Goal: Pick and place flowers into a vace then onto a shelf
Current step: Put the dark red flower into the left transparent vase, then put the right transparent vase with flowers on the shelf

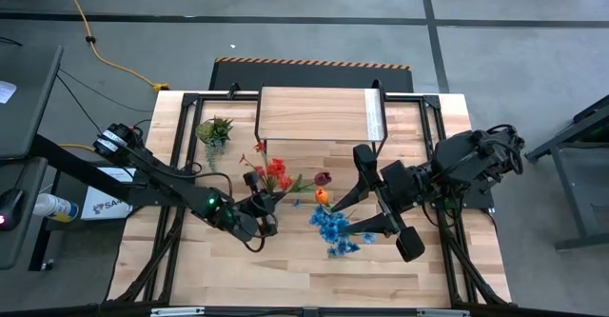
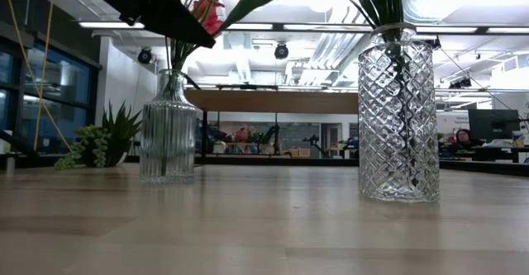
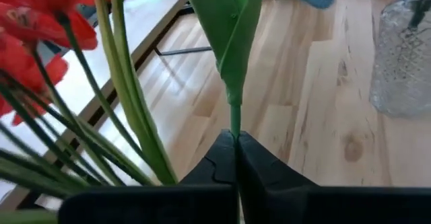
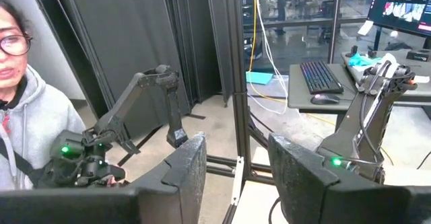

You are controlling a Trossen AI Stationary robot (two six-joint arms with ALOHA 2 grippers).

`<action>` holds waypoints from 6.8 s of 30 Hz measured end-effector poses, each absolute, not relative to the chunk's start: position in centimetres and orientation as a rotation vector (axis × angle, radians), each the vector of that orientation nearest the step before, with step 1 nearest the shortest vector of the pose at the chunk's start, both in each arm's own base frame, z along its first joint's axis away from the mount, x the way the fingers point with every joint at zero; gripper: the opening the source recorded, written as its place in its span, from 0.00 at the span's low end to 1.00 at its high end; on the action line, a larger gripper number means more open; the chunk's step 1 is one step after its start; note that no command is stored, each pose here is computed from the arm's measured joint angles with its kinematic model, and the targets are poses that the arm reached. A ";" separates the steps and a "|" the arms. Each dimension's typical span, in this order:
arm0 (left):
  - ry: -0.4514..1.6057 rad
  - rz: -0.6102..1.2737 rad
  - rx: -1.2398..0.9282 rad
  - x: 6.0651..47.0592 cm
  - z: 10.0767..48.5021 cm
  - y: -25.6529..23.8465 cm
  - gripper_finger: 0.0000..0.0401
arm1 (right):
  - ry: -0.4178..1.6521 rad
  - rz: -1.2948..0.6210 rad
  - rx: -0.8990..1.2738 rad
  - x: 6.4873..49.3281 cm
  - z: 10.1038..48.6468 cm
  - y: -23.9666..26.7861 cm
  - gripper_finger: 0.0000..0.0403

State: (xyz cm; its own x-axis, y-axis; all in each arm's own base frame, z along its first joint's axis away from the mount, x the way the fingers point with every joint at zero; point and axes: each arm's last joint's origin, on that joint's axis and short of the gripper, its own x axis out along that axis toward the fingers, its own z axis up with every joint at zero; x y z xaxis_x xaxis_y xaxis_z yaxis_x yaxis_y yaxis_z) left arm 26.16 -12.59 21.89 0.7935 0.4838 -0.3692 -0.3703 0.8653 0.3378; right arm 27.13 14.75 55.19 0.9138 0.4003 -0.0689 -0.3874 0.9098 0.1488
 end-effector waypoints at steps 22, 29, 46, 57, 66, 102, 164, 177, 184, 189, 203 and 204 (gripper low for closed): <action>0.463 0.538 0.162 24.8 21.2 -13.3 0.16 | 0.098 0.408 0.135 27.1 55.2 14.8 0.38; 0.479 0.530 0.109 24.7 21.0 -13.2 0.08 | 0.102 0.443 0.135 27.1 55.2 14.8 0.38; 0.496 0.497 0.062 24.7 20.9 -13.4 0.31 | 0.102 0.445 0.135 27.1 55.2 14.9 0.38; 0.518 0.463 0.047 24.7 20.8 -13.4 0.28 | 0.102 0.445 0.135 27.1 55.2 14.8 0.38; 0.490 0.481 0.041 24.7 21.2 -13.4 0.28 | 0.102 0.445 0.135 27.1 55.2 14.9 0.38; 0.506 0.482 0.084 24.7 22.1 -13.3 0.28 | 0.113 0.492 0.138 27.0 55.1 15.0 0.38; 0.217 0.059 -0.183 12.9 33.4 -17.7 0.28 | 0.131 0.506 0.130 27.0 55.0 15.0 0.38; 0.181 -0.183 -0.305 9.7 35.2 -19.1 0.28 | 0.153 0.504 0.125 26.9 54.8 15.0 0.38; 0.167 -0.179 -0.328 9.6 35.4 -19.1 0.28 | 0.163 0.531 0.148 26.9 54.8 15.1 0.38; 0.167 -0.179 -0.328 9.6 35.4 -19.1 0.28 | 0.230 0.557 0.243 26.6 54.5 15.0 0.38; 0.166 -0.173 -0.336 9.6 35.4 -19.1 0.28 | 1.014 0.135 0.666 18.2 50.4 15.6 0.38; 0.166 -0.172 -0.340 9.6 35.4 -19.1 0.28 | 1.015 0.114 0.671 17.7 50.2 16.2 0.38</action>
